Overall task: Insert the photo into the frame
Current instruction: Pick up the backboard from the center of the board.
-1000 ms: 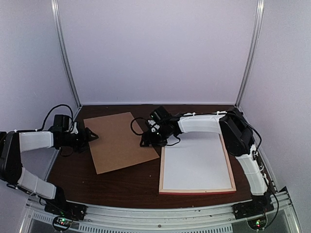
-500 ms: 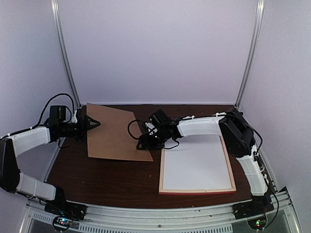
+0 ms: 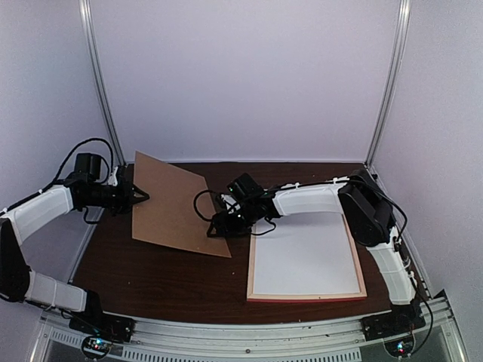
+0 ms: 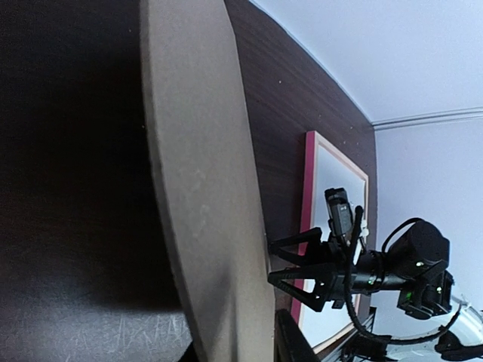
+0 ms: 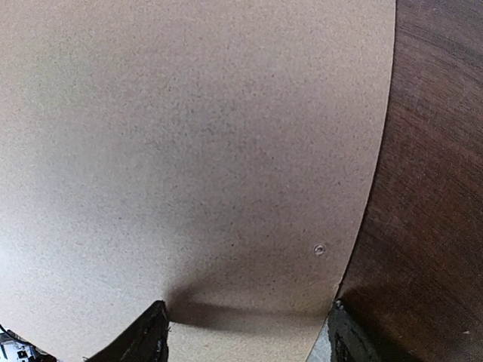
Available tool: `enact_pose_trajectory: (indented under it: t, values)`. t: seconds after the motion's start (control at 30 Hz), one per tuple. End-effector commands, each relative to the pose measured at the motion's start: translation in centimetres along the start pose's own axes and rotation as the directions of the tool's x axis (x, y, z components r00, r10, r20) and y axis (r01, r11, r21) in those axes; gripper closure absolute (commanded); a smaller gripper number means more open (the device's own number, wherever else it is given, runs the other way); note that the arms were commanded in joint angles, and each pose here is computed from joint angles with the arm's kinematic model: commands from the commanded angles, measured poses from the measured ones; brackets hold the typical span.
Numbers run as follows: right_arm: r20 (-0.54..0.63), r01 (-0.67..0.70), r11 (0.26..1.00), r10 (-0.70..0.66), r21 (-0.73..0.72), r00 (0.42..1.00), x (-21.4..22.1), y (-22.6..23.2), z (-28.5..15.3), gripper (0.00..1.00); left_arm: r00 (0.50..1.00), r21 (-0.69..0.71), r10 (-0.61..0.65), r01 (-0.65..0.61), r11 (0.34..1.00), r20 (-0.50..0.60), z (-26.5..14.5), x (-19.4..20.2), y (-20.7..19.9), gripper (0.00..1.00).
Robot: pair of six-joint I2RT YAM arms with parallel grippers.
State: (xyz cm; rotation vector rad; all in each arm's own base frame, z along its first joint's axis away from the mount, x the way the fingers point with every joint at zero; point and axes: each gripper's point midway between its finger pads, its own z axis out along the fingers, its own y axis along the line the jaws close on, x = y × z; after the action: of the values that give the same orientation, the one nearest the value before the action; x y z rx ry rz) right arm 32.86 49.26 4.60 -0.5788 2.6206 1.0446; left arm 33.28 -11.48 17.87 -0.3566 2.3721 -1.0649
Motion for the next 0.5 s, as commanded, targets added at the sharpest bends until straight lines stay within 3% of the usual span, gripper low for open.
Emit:
enact_pose_trajectory:
  t: [0.0, 0.27, 0.47]
  values:
    - [-0.108, -0.032, 0.999, 0.034, 0.02, 0.994, 3.5, -0.5, 1.0, 0.29, 0.998, -0.013, 0.059, -0.059, 0.998, 0.004, -0.6, -0.7, -1.1, 0.8]
    - [-0.097, -0.011, 1.0, 0.013, 0.019, 0.995, 3.3, 0.2, -0.5, 0.28, 0.993, -0.078, 0.116, -0.117, 0.99, -0.018, -2.0, -1.0, -1.5, 0.99]
    - [-0.084, 0.023, 0.999, -0.021, 0.024, 0.996, 2.9, 1.0, -2.6, 0.27, 0.985, -0.095, 0.169, -0.172, 0.98, -0.044, -4.1, -1.2, -3.4, 1.0]
